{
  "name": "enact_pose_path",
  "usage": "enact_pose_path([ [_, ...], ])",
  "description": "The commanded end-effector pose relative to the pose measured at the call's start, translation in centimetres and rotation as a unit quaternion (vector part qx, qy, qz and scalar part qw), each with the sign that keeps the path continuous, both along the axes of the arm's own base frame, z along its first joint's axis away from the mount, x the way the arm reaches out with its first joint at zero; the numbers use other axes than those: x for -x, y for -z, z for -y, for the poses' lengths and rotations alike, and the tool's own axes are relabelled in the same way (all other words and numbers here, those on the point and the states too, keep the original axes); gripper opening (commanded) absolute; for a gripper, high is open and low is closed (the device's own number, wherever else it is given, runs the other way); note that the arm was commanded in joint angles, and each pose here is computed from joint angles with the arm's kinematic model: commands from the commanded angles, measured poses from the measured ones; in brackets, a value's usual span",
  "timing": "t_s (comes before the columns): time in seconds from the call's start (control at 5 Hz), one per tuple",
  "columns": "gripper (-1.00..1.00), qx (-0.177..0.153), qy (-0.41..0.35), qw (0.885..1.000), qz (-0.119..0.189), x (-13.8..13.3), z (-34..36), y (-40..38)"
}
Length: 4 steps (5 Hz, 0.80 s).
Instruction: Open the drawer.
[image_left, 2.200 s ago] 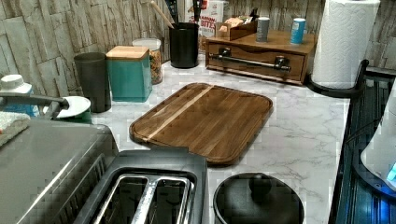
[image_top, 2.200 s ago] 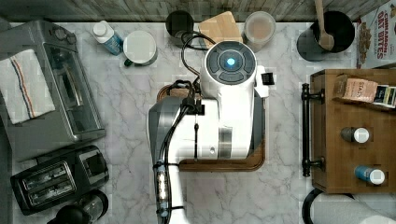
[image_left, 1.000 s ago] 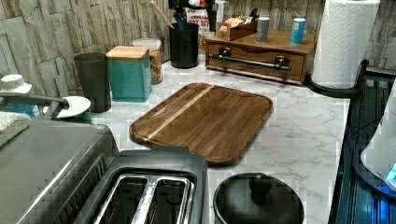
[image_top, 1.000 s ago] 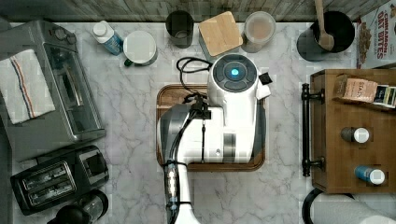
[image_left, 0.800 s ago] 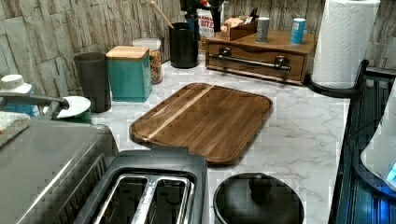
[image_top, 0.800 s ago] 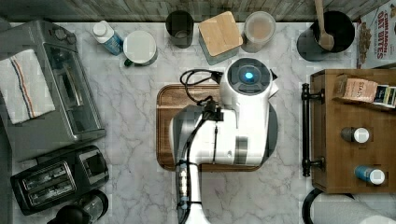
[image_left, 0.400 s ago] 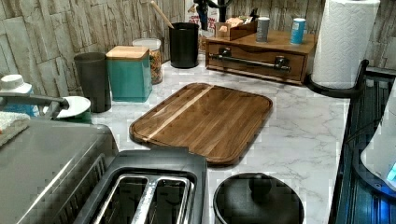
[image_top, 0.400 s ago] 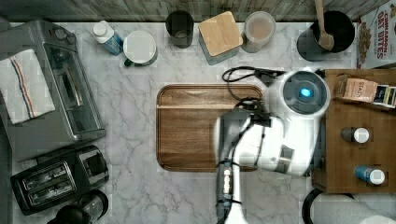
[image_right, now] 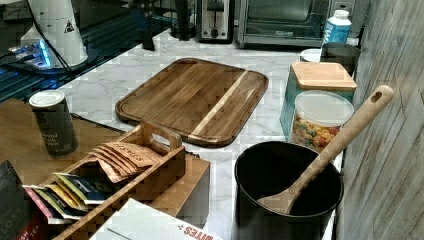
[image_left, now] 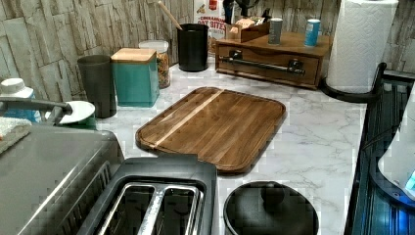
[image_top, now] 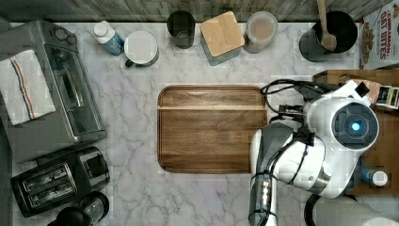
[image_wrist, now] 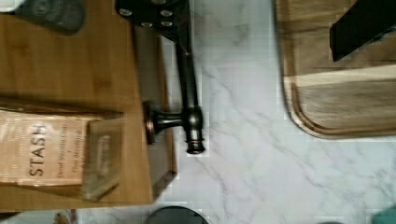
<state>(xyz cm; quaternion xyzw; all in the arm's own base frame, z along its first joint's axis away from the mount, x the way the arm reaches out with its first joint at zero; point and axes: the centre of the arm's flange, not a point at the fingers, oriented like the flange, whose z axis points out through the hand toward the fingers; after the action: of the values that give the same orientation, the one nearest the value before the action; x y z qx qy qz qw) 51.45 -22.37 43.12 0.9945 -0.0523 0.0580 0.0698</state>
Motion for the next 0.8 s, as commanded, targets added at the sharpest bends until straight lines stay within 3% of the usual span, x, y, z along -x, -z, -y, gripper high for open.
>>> enact_pose_path([
  [0.2, 1.0, 0.038, -0.077, 0.995, -0.052, 0.5, 1.2, 4.0],
  [0.4, 1.0, 0.059, -0.074, 0.994, -0.051, 1.1, 2.3, 4.9],
  [0.8, 1.0, 0.045, -0.069, 0.996, -0.032, 2.3, 5.4, 7.3],
])
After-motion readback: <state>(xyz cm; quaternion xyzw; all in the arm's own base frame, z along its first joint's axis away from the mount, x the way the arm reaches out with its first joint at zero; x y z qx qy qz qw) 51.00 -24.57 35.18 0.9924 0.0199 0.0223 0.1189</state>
